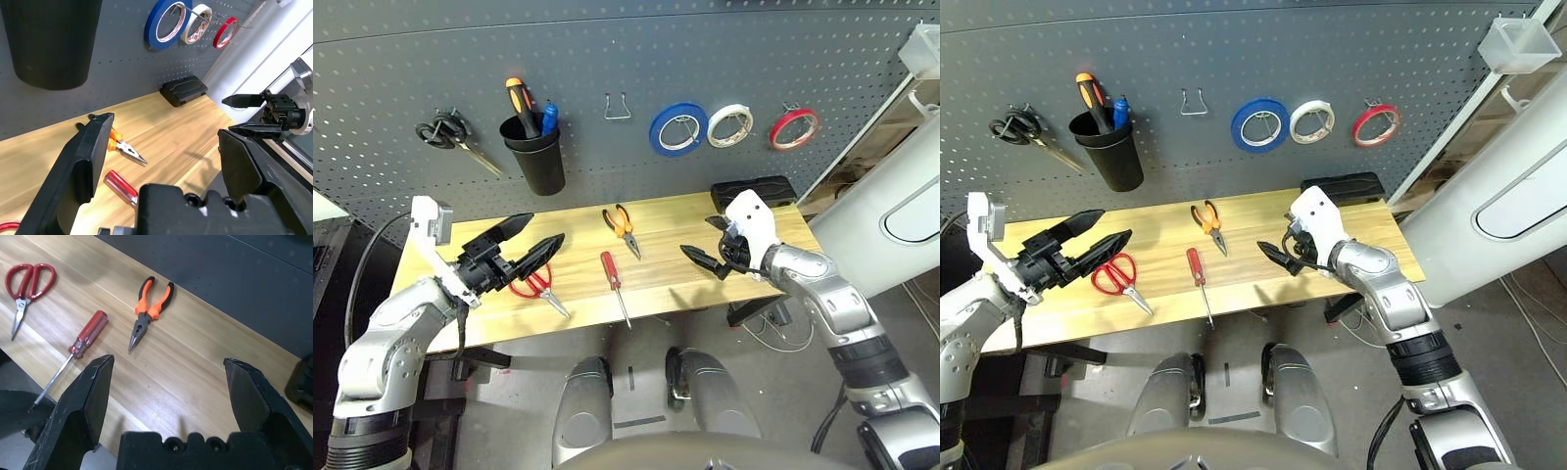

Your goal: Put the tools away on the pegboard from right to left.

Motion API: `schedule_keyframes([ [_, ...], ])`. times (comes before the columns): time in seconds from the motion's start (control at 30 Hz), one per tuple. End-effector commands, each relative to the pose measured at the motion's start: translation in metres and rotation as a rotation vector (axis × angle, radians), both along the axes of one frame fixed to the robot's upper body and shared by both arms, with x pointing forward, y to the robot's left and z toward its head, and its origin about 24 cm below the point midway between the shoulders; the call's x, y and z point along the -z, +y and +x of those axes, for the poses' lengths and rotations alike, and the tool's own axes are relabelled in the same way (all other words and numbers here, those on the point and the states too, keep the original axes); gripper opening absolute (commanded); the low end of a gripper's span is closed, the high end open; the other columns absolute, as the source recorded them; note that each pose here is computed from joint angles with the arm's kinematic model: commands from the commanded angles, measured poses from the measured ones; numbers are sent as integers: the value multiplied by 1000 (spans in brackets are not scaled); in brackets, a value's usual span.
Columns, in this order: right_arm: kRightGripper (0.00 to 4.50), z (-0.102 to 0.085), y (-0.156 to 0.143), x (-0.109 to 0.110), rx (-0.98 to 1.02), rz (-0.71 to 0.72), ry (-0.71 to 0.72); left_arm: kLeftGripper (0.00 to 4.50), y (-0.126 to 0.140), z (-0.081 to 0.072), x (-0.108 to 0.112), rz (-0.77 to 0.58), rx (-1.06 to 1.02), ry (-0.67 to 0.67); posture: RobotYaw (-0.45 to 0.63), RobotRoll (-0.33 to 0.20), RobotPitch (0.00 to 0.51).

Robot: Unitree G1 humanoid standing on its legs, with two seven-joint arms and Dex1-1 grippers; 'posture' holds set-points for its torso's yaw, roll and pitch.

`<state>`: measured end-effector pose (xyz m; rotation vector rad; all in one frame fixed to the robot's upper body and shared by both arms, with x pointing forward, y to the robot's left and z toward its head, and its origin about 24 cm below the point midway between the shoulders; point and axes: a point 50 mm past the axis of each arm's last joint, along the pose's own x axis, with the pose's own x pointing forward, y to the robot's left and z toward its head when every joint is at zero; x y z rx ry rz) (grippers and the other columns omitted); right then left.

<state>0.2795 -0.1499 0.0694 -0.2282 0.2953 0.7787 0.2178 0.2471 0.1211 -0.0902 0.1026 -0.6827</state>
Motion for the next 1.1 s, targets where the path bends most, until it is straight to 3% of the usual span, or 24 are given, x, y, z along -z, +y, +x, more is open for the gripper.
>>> schedule_keyframes([
  [0.03,4477,0,-6,4,19,-16,16,4500,-5,-2,4,9,12,18,26,0,131],
  [1.1,4477,3,-30,16,44,-51,12,4500,7,-5,25,37,-42,22,25,0,129],
])
